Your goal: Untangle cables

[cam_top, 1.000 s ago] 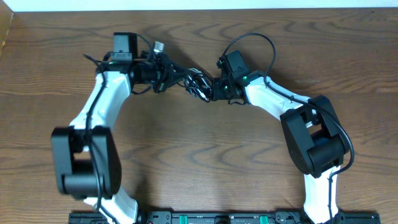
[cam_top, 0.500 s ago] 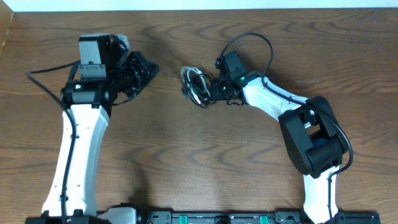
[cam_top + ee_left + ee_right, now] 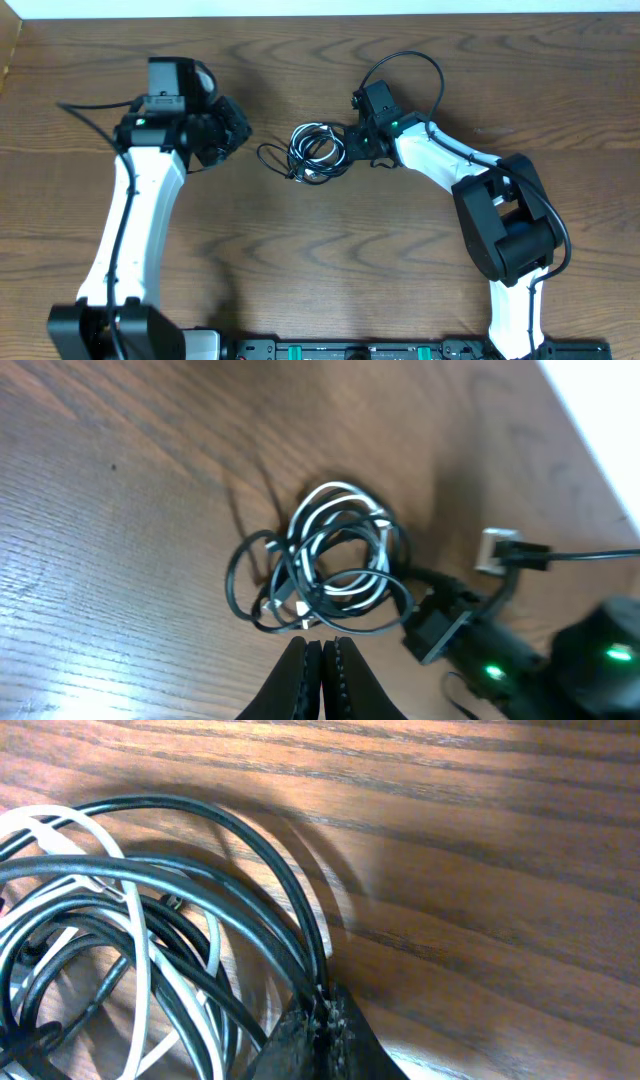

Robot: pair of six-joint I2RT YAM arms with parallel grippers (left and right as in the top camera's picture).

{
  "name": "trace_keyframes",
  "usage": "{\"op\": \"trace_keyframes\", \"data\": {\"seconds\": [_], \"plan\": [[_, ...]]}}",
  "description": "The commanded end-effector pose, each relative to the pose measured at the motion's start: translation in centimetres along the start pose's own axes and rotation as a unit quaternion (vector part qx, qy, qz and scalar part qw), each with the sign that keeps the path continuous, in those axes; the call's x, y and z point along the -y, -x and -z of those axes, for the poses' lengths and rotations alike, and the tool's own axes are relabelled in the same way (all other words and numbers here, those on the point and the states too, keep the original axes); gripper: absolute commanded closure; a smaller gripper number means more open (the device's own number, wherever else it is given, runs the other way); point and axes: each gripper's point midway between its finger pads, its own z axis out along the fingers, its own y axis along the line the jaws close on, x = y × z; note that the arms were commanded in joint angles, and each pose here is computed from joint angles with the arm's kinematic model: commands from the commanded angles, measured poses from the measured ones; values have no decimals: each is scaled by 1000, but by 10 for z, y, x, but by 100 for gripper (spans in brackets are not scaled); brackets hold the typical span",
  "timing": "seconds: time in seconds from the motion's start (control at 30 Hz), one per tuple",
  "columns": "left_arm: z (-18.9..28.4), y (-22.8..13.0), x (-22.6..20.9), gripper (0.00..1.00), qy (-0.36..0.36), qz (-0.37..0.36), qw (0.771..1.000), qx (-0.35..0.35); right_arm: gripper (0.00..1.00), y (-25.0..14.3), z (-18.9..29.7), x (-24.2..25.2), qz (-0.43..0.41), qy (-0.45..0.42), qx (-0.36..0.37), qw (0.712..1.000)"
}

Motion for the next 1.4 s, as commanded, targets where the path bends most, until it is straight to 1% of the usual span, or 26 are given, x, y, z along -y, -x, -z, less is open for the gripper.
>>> {"op": "trace_keyframes", "data": {"seconds": [0.0, 0.1, 0.17, 0.3, 0.4, 0.47, 0.53, 0.57, 0.6, 0.77, 0.83, 0.9, 0.97, 1.07, 1.17, 1.23, 1.37], "plan": [[-13, 2, -5, 92, 20, -39, 999, -10, 88, -7, 13, 11, 28, -23, -8, 999], [-17, 8, -21, 93, 63, -47, 997, 3, 71, 2, 40, 3, 34, -16, 7, 999], [-16, 15, -35, 92, 101, -46, 994, 21, 52, 9, 59, -2, 35, -11, 21, 999], [-13, 20, -47, 92, 138, -46, 989, 37, 45, 16, 91, -20, 42, 16, 41, 998], [-15, 20, -49, 92, 141, -45, 988, 36, 44, 11, 105, -51, 52, 86, 33, 994], [-18, 22, -53, 92, 151, -44, 987, 37, 46, 4, 110, -78, 48, 151, 16, 987], [-23, 24, -61, 92, 169, -40, 984, 38, 50, -1, 110, -90, 23, 176, 1, 984], [-26, 25, -66, 92, 179, -38, 982, 37, 53, -3, 108, -94, 5, 177, -4, 984], [-30, 25, -70, 92, 187, -37, 981, 34, 54, -4, 107, -96, -5, 177, -6, 984], [-58, 16, -90, 92, 215, -28, 976, -8, 53, -8, 107, -126, 10, 202, 4, 979], [-66, 13, -97, 92, 223, -24, 974, -20, 54, -10, 108, -137, 2, 208, 6, 978], [-70, 13, -101, 92, 227, -21, 973, -25, 58, -12, 105, -140, -28, 191, 10, 981], [-70, 15, -104, 92, 228, -15, 973, -23, 58, -13, 100, -139, -65, 167, 17, 984], [-68, 20, -108, 92, 228, -6, 973, -17, 53, -19, 91, -140, -107, 142, 21, 984], [-65, 24, -114, 92, 231, 8, 973, -14, 43, -31, 78, -145, -137, 127, 10, 982], [-63, 26, -117, 92, 232, 13, 973, -13, 38, -40, 72, -149, -151, 125, -2, 981], [-62, 27, -119, 92, 232, 16, 972, -11, 36, -50, 60, -151, -193, 107, -10, 975]]}}
